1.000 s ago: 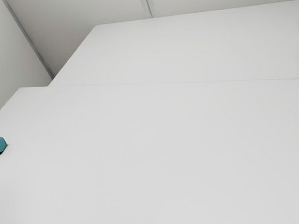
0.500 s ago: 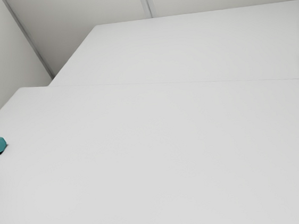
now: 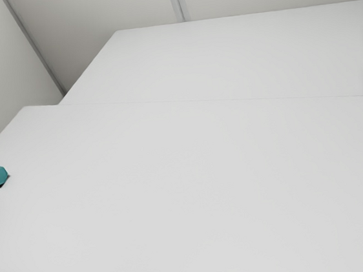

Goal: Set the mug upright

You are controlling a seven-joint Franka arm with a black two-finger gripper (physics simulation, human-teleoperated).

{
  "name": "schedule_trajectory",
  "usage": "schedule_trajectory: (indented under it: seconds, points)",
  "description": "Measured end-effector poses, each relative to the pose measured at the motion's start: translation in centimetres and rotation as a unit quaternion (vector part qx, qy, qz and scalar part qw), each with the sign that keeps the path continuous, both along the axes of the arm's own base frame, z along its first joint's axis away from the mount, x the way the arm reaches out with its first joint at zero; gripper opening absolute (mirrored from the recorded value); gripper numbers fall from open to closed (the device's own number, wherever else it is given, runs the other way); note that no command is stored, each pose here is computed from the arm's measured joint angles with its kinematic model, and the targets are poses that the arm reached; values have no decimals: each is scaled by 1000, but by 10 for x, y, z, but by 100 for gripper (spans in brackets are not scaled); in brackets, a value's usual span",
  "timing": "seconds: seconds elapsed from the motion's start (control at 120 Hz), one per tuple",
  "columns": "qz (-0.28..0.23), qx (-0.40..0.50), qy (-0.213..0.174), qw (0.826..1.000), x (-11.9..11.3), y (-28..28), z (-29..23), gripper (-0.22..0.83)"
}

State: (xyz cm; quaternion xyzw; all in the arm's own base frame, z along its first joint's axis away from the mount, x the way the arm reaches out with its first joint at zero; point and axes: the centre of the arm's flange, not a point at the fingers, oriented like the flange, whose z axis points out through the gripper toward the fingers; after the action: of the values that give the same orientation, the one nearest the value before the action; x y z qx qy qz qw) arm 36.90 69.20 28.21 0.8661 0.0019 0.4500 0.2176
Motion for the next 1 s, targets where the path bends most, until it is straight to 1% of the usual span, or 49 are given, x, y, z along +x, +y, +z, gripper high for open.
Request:
schedule_trajectory:
  seconds: [0.2, 0.317, 0.458, 0.617, 0.75, 0.967, 1.0]
  points:
    - [12, -7, -24, 1000, -2, 3, -17, 62]
    - [12, -14, -36, 999, 3, 1, -32, 62]
    - [12, -18, -50, 999, 9, -3, -35, 62]
    - [14, -32, -57, 998, 10, -8, -45, 62]
    - [10, -44, -64, 997, 15, -15, -51, 62]
    - [-3, -58, -72, 996, 33, -30, -59, 62]
    - [-4, -58, -72, 996, 34, -31, -59, 59]
